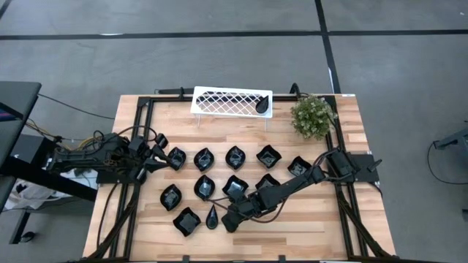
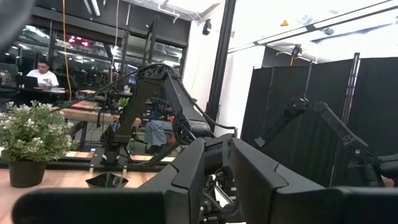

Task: Pick & Place Mini shaped plates
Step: Stack the black drop shaped plate on top of the black drop shaped plate on the shelf

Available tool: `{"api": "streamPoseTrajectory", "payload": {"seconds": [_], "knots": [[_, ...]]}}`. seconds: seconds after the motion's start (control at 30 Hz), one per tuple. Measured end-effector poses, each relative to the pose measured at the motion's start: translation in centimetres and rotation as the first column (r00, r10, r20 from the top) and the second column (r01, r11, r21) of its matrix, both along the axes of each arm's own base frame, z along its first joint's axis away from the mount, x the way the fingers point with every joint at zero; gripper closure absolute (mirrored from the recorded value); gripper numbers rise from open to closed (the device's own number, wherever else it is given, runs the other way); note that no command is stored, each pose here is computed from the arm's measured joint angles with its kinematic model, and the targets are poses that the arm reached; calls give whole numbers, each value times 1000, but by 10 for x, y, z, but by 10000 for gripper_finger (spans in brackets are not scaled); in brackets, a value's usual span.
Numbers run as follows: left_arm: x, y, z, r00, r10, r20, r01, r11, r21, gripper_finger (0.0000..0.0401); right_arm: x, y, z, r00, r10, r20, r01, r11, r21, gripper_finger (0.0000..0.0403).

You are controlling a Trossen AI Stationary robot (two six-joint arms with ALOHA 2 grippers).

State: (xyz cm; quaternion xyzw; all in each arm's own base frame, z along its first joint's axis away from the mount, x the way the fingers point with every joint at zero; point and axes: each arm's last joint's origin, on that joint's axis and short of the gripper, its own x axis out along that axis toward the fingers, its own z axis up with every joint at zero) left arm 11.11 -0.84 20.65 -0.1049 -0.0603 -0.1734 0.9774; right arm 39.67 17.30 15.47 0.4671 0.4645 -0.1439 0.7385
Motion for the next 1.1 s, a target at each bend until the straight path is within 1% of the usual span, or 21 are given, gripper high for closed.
{"api": "streamPoseTrajectory", "payload": {"seconds": [0.13, 0.23, 0.33, 0.4, 0.57, 0.63, 0.73, 0.87, 1.0, 1.1], "knots": [[0, 0, 0, 1000, 0, 0, 0, 1000, 0, 320, -1, 0, 3, 1000, -4, 1, 4, 1000, 14, 400], [0, 0, 0, 1000, 0, 0, 0, 1000, 0, 320, -2, 0, 17, 999, 6, 39, -7, 999, 33, 400], [0, 0, 0, 1000, 0, 0, 0, 1000, 0, 320, -5, 0, 40, 991, 66, 116, -73, 996, 57, 401], [0, 0, 0, 1000, 0, 0, 0, 1000, 0, 320, -7, 0, 59, 976, 108, 187, -121, 991, 60, 401], [0, 0, 0, 1000, 0, 0, 0, 1000, 0, 320, -17, -10, 110, 910, 185, 371, -199, 980, 0, 402], [0, 0, 0, 1000, 0, 1, 0, 1000, 0, 320, -22, -18, 127, 884, 199, 422, -202, 979, -40, 402], [0, 0, 0, 1000, 0, 1, 0, 1000, 0, 320, -29, -33, 150, 853, 188, 488, -146, 982, -123, 402], [0, 0, 0, 1000, 0, 2, 0, 1000, 0, 320, -36, -61, 176, 824, 126, 553, 4, 974, -227, 402], [0, 0, 0, 1000, 0, 4, 0, 1000, 0, 320, -45, -98, 197, 809, 8, 587, 178, 949, -259, 403], [0, 0, 0, 1000, 0, 4, 0, 1000, 0, 320, -55, -129, 210, 804, -64, 592, 267, 927, -263, 403]]}}
